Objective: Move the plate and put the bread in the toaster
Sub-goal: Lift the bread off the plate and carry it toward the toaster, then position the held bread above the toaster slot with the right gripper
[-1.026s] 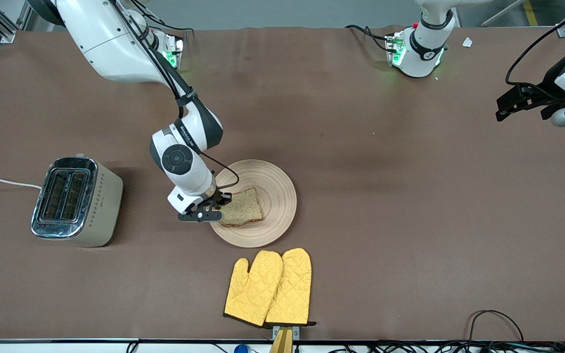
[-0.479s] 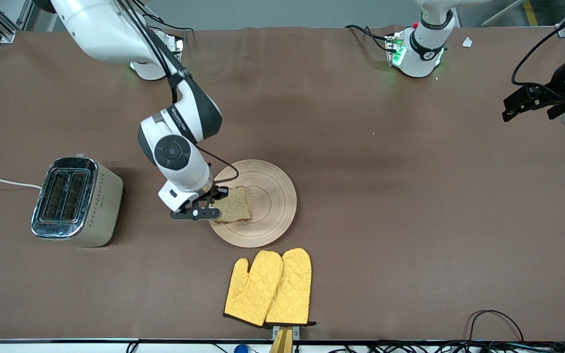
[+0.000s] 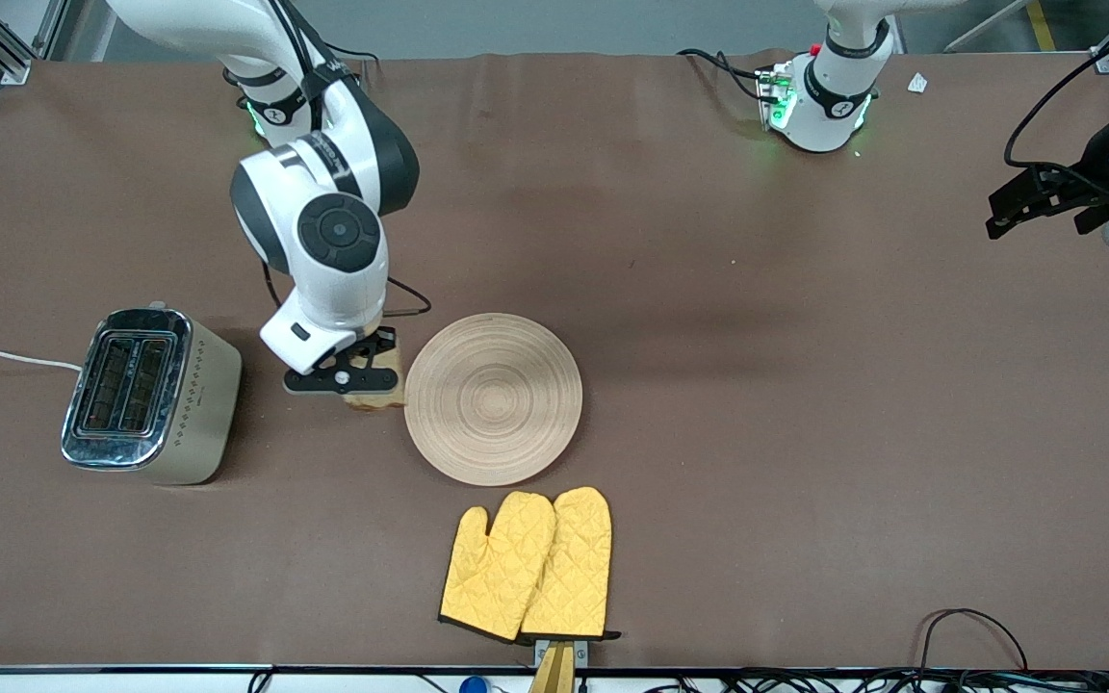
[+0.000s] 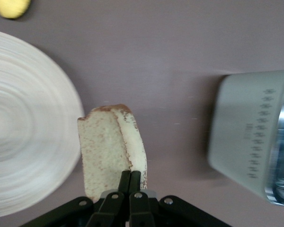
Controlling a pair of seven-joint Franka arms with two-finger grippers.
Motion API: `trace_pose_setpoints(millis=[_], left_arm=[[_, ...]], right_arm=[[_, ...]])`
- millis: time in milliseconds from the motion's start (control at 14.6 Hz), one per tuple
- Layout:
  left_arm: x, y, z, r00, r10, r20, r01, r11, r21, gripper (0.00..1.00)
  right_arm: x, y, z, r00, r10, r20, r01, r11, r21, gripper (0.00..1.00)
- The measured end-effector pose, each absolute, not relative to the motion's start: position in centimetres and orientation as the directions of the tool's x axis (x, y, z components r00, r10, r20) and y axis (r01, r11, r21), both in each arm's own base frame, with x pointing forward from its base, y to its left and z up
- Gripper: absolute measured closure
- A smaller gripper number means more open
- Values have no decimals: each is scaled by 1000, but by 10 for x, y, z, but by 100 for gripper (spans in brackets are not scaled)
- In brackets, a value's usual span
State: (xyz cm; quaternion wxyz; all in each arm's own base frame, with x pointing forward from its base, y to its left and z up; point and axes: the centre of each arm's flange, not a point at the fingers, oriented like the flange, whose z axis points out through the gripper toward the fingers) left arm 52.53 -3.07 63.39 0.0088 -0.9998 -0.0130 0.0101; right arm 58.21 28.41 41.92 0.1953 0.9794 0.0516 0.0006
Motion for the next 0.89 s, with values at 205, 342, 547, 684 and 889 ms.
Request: trace_pose_setpoints(millis=[205,342,547,684,889], left_arm=[[525,-31,634,999,28,-18,27,-999,-18,0],[526,-31,634,999,28,-16,27,-999,-18,0],[526,-31,634,999,28,-16,28,-999,-17,0],[526,-31,634,999,28,-15,28,-999,-17,0],[526,-31,634,999,28,-15,28,-999,-17,0]], right_arm=[[573,274,446,994,106,12,84,-850,519,98],[566,273,457,994,111,19,78,-803,590,98],[557,270,467,997,59,53,10,-755,656,98],[555,259,482,994,-10,109,-80,-747,661,98],[559,218,502,982,-100,159,-181,-730,659,98]])
